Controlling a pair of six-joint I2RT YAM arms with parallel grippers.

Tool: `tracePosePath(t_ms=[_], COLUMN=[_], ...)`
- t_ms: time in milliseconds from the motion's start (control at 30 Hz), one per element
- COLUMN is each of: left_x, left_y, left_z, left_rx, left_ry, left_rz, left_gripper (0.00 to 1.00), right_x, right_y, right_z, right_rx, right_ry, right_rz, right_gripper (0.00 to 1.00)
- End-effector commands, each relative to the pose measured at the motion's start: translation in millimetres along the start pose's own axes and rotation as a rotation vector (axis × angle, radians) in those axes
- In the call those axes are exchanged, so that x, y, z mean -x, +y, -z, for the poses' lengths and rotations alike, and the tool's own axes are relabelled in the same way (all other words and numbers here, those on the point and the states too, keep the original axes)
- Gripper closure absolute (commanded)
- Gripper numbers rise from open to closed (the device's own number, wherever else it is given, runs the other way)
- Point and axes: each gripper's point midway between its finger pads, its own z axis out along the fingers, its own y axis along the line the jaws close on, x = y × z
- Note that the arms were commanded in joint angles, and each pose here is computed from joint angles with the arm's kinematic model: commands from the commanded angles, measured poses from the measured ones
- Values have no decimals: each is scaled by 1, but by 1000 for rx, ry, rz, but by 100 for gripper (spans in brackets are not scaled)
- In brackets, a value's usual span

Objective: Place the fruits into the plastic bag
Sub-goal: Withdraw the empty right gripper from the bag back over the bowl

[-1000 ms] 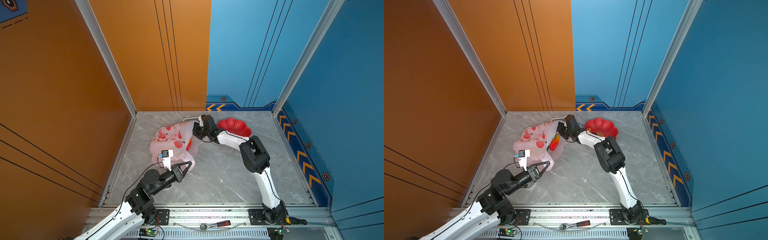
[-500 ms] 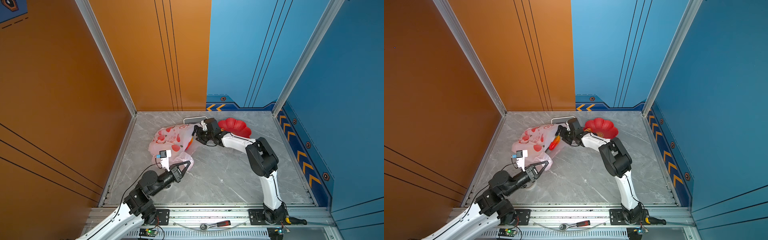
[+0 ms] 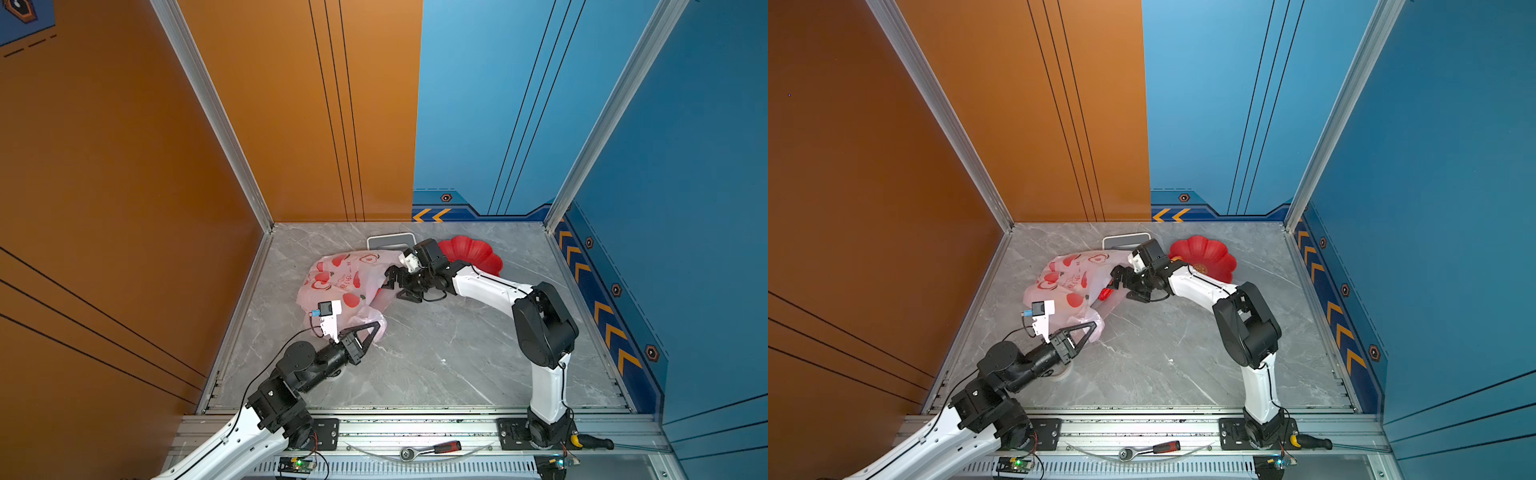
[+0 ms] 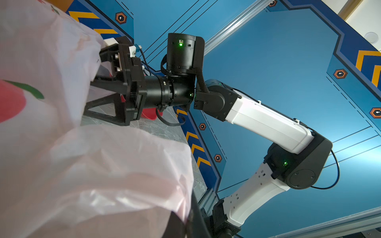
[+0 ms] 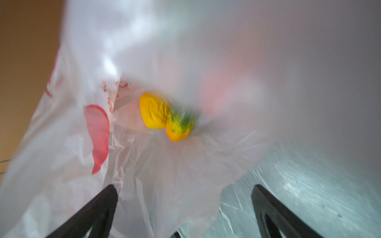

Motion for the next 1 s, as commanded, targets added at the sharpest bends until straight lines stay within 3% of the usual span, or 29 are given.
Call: tracePosePath(t_ms=[0,300,400,567,733,967], left_x=[-3,-3,-3,-2,-2,-1], left_y=[5,6,5,6,8,8], left_z=[0,-1,-2,-2,0,2], left_rx=[12,17,17,25,43,53], left_ry=[-1,-1,1,-3,-1,0], left_rz=[-2,-2,-5,-4,-3,-10], left_gripper=[100,100,100,100,100,100], right_x=[-33,-46,-33,-8,20,59], right_y=[-12,-47,-57,-67,-80,-111], right_z=[29,100,133,181,210,211], right_rx=[-114,-481,-633,-763,-760,-599], right_ry=[85,58,-18,-153,-246,-299], right_rz=[77,259,321,338,251,54], right_gripper=[0,0,0,0,0,0])
